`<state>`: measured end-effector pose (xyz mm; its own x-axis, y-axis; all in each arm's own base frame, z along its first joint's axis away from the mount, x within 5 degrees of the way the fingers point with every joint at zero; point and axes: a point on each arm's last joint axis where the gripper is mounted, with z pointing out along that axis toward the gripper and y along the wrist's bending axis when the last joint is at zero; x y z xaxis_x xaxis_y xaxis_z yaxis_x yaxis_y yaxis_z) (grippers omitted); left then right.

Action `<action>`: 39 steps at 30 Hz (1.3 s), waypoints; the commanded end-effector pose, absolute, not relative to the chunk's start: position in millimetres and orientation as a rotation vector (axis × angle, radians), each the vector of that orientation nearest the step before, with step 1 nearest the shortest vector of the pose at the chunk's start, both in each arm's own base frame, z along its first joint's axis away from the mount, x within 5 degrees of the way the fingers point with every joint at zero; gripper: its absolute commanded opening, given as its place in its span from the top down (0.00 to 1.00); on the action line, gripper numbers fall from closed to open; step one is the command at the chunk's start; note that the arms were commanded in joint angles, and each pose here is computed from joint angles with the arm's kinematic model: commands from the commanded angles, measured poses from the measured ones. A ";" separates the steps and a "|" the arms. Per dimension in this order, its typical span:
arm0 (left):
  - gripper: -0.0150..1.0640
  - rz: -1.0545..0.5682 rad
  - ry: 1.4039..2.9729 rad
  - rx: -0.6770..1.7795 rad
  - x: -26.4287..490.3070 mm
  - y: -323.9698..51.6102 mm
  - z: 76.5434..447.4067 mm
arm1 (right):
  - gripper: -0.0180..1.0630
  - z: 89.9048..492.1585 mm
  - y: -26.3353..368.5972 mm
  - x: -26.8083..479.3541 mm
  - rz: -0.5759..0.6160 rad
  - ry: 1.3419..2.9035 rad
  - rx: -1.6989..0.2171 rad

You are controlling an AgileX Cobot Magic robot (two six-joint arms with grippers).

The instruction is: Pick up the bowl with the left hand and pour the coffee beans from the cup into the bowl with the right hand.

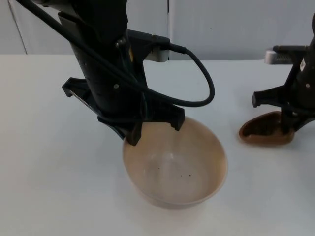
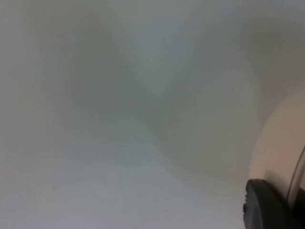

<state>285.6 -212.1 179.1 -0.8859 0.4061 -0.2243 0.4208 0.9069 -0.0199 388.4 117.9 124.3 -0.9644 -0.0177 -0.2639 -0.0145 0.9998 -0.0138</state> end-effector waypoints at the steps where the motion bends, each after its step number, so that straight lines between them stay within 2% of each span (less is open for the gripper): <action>1: 0.99 -0.110 2.846 0.623 283.5 -212.6 183.5 | 0.98 139.2 116.9 387.1 -0.011 2.847 -0.039; 15: 0.99 -0.110 2.846 0.623 283.5 -212.6 183.5 | 0.98 220.1 109.6 367.6 -0.003 2.735 -0.148; 20: 0.99 -0.110 2.846 0.623 283.5 -212.6 183.5 | 0.98 266.9 100.9 343.5 -0.026 2.700 -0.236; 27: 0.99 -0.110 2.846 0.623 283.5 -212.6 183.5 | 0.98 305.4 94.9 316.4 0.008 2.671 -0.298; 32: 0.99 -0.110 2.846 0.623 283.5 -212.6 183.5 | 0.98 319.0 93.2 304.8 0.030 2.657 -0.345; 39: 0.99 -0.111 2.844 0.623 283.7 -212.7 183.6 | 0.98 317.5 93.6 302.9 0.038 2.684 -0.351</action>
